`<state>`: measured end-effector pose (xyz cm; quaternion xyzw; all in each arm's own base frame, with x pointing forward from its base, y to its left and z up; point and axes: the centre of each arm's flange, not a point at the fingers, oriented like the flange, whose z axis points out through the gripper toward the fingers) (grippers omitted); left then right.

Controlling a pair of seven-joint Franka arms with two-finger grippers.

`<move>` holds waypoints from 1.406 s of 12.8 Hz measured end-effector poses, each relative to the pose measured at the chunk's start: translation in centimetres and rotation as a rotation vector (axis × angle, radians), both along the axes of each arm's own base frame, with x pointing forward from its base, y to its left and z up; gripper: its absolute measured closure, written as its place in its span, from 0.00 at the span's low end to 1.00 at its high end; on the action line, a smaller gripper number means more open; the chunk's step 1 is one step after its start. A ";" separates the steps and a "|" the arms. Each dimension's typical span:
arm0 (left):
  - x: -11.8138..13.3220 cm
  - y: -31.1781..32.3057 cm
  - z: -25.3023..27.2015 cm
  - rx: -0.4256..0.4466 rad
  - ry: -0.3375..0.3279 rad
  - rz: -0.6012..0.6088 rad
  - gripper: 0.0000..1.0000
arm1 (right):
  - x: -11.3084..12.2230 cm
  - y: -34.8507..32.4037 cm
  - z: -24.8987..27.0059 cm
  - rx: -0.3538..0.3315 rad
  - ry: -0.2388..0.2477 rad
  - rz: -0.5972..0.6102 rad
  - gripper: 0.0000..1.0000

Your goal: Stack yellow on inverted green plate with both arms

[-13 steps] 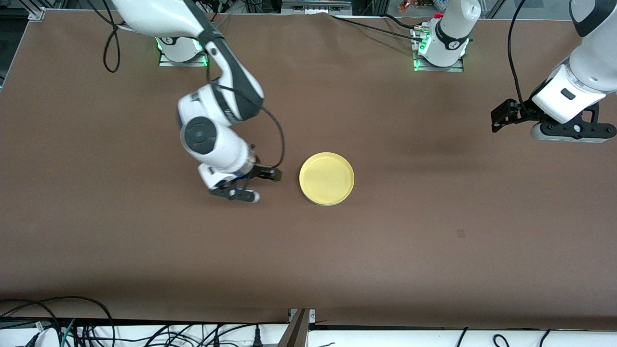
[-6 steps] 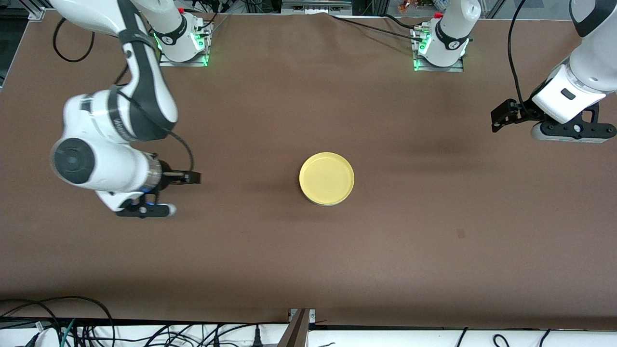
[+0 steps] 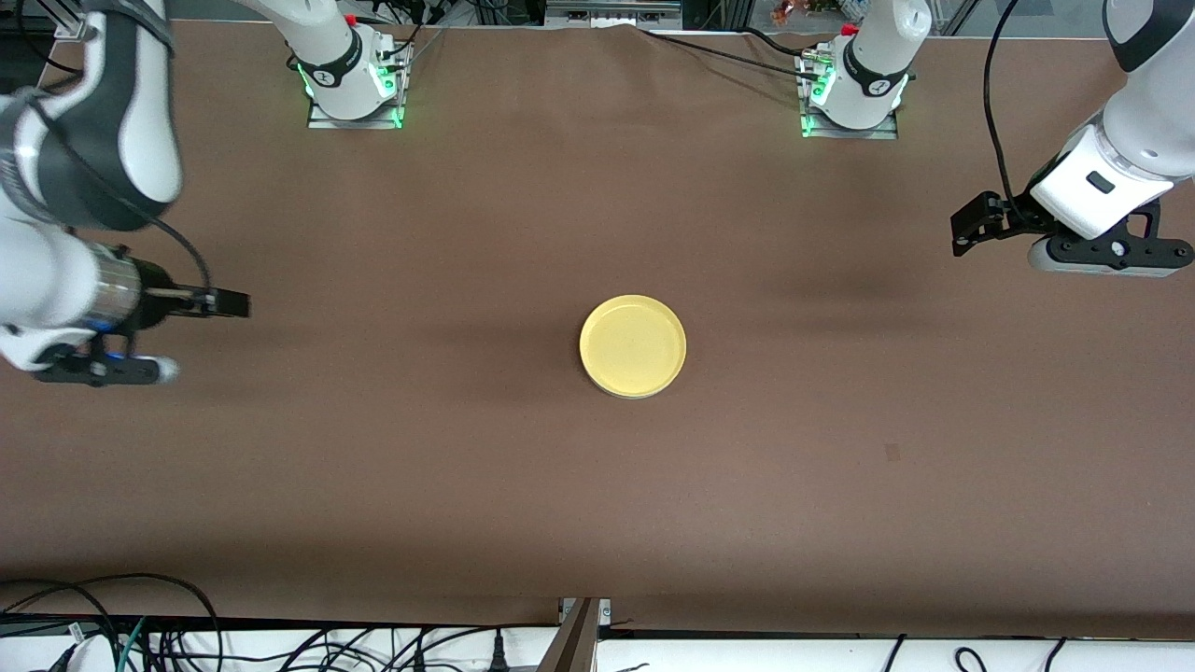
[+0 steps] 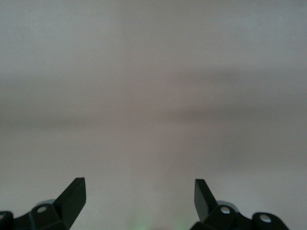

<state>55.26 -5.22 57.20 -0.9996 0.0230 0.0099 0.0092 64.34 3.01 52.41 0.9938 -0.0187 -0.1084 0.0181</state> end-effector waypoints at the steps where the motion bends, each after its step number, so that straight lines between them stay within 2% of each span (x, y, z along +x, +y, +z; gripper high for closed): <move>1: 0.0 0.0 0.0 0.000 0.000 0.000 0.00 | -0.8 -1.3 1.8 0.017 -0.012 -0.008 0.00; 4: 0.0 0.0 0.0 0.000 0.000 0.000 0.00 | -3.8 -3.8 6.3 0.032 -0.038 -0.020 0.00; 8: 0.0 0.0 0.0 0.000 0.000 0.000 0.00 | -7.6 -7.4 11.2 0.040 -0.109 -0.064 0.00; 10: 0.0 0.0 0.0 0.000 0.000 0.000 0.00 | -9.0 -7.7 12.7 0.022 -0.128 -0.058 0.00; 13: 0.0 0.0 0.0 0.000 0.000 0.000 0.00 | -10.1 -7.5 12.8 0.019 -0.119 -0.050 0.00; 15: 0.0 0.0 0.0 0.000 0.000 0.000 0.00 | -10.1 -7.7 11.9 0.018 -0.091 -0.054 0.00; 18: 0.0 0.0 0.0 0.000 0.001 0.000 0.00 | -9.9 -7.3 11.3 0.018 -0.076 -0.048 0.00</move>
